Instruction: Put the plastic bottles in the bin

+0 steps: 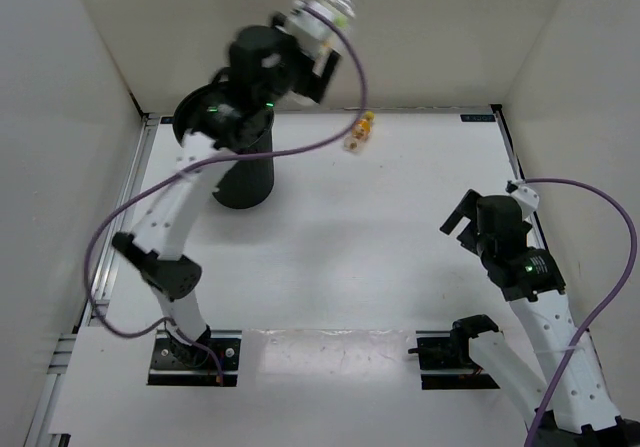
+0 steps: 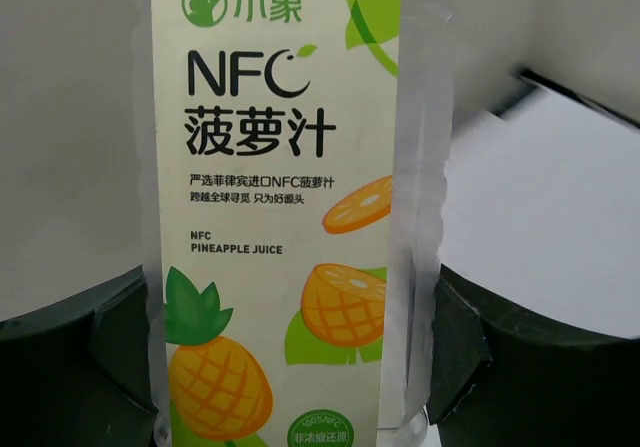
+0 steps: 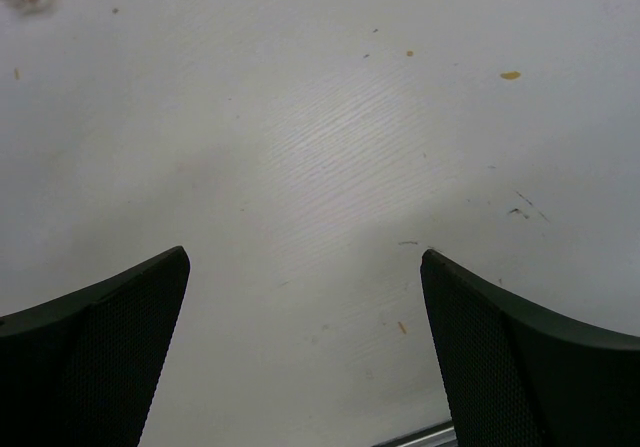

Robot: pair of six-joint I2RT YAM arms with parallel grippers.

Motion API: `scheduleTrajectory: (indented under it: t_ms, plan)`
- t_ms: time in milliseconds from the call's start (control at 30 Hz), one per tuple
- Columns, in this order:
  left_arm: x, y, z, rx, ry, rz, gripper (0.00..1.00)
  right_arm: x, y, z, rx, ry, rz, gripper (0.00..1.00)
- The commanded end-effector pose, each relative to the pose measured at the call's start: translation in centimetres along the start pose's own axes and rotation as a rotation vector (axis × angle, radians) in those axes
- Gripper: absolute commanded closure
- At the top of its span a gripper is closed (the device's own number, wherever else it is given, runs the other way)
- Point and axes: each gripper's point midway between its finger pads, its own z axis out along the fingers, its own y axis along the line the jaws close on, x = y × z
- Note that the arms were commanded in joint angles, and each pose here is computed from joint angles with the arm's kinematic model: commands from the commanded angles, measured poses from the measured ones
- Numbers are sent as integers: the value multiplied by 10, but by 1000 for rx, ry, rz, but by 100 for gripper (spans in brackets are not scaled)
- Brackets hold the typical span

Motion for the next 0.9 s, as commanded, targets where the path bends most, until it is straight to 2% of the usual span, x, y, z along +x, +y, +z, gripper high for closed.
scheduleTrajectory:
  t_ms: [0,33,100,133,267,367,400,600,667,700,733,767,800,867]
  plan:
    - [6,102,-44,-277,37,7,87,-4,23,5,-89,-10,34,0]
    - [18,135,-55,-334,56,-10,87,-4,28,6,-101,-10,28,0]
    - [40,148,-66,-293,84,-19,85,-1,31,10,-104,-1,29,0]
    - [57,172,-77,-330,109,-58,85,1,36,11,-115,4,20,0]
    - [124,179,-84,-240,206,-174,84,2,42,11,-123,9,-7,0]
    - [142,174,-81,-206,248,-129,82,5,47,9,-140,15,-21,0]
    - [156,177,-77,-208,277,-141,82,5,47,9,-140,15,-21,0]
    - [185,173,-54,-159,315,-229,80,22,34,9,-106,52,-13,0]
    - [196,173,-51,-166,338,-246,72,24,30,7,-99,47,-2,0]
    - [197,176,-52,-184,344,-243,64,24,30,7,-99,47,-2,0]
    - [209,172,-52,-173,371,-240,49,24,28,5,-99,47,-2,0]
    - [209,173,-56,-179,375,-225,18,23,27,6,-92,41,-2,0]
    - [211,173,-58,-190,382,-224,0,23,26,6,-92,40,-17,0]
    - [212,173,-67,-207,392,-212,0,23,26,6,-93,39,-28,0]
